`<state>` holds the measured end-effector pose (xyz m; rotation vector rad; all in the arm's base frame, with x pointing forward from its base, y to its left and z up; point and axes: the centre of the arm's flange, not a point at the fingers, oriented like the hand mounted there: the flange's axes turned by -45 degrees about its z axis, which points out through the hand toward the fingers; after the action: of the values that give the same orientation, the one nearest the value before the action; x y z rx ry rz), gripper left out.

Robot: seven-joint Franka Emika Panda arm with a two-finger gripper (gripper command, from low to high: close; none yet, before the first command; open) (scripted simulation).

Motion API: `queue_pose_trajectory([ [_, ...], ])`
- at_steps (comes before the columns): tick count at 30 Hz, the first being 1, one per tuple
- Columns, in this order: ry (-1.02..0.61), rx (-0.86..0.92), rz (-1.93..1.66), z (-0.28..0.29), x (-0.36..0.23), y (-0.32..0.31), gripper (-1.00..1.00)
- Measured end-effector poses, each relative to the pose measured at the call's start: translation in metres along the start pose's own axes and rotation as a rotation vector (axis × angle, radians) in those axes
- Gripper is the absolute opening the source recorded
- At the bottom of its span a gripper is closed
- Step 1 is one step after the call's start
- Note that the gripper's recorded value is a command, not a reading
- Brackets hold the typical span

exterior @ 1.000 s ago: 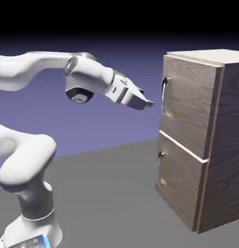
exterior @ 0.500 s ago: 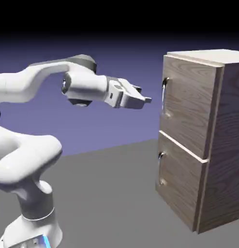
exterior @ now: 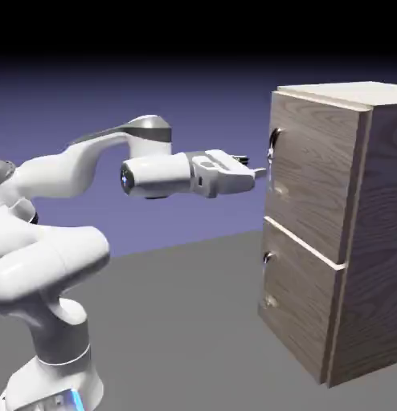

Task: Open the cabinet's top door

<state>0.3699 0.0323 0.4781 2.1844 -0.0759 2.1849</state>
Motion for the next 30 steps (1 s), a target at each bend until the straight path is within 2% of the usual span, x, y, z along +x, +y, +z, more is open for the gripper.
queue_pose_trajectory([
  [2, 0.000, 0.000, 0.001, 0.021, 0.000, 0.001, 0.00],
  [3, 0.000, 0.000, 0.001, 0.029, -0.001, 0.001, -1.00],
  [5, 0.000, 0.000, 0.001, 0.029, -0.001, 0.001, -1.00],
  [16, 0.000, 0.295, 0.001, -0.027, -0.001, 0.052, -1.00],
  [30, 0.000, 0.600, 0.001, -0.068, -0.001, 0.120, -1.00],
])
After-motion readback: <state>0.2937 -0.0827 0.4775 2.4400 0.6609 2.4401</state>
